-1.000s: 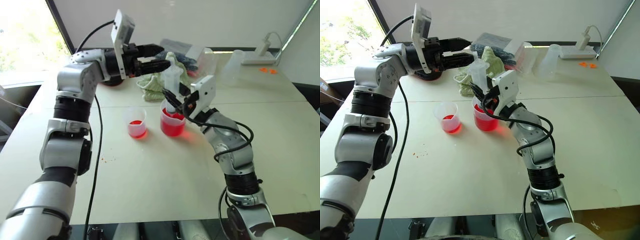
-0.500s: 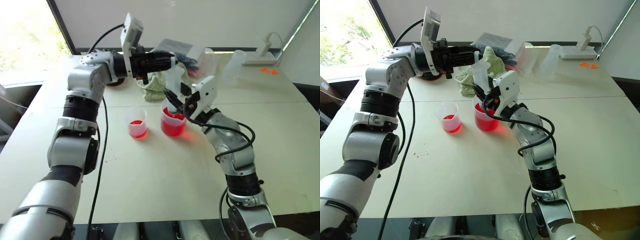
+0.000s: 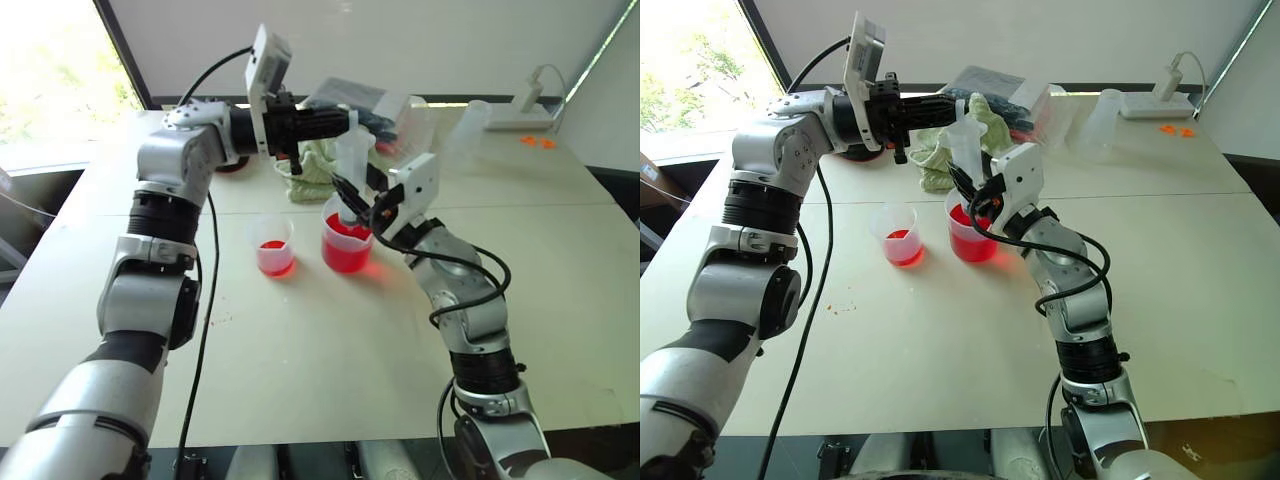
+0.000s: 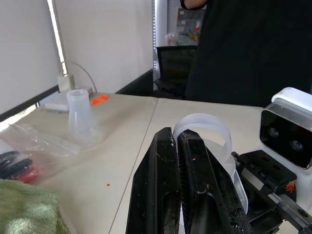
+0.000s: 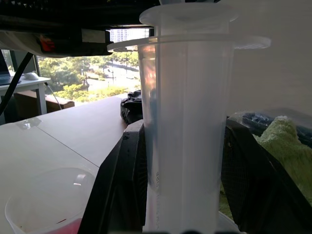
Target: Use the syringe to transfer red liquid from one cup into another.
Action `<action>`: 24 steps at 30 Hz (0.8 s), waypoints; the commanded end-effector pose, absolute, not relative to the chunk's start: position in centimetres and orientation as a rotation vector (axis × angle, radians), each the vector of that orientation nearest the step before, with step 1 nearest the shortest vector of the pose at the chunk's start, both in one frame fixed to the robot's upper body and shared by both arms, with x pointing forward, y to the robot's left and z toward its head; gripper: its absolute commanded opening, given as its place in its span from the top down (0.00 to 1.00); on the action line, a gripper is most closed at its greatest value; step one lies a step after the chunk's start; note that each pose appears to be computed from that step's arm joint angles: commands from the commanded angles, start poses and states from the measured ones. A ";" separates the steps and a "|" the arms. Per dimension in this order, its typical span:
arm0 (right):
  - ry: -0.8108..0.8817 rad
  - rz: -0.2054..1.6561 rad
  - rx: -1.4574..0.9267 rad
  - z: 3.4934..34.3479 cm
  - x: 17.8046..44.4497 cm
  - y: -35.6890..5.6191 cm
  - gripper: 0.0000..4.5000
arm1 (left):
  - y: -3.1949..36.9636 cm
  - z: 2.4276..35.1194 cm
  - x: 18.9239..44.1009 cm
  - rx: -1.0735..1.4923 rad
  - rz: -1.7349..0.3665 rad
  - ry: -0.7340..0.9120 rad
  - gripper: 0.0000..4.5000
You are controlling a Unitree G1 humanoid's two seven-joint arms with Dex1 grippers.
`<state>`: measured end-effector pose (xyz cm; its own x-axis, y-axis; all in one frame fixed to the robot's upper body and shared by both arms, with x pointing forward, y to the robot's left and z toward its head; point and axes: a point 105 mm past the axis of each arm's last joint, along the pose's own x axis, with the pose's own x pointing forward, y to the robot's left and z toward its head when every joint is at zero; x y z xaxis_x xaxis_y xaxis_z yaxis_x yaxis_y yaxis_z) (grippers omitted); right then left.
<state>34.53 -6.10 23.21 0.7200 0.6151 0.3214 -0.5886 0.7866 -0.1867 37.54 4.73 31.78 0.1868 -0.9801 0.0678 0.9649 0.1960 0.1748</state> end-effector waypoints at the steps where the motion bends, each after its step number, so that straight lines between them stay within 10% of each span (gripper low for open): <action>1: -0.392 0.717 -0.081 23.0 33.9 -4.9 0.68 | 4.7 34.1 36.5 0.115 -1.381 -0.276 0.99; 24: -0.341 0.732 -0.055 21.2 33.9 -4.5 0.68 | 4.0 33.9 35.9 0.100 -1.397 -0.270 0.99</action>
<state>34.53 -5.95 21.99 0.7251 0.6132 0.3135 -0.5917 0.7876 -0.1720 37.32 4.59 30.96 0.2019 -0.9782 0.0495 0.9679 0.2070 0.1423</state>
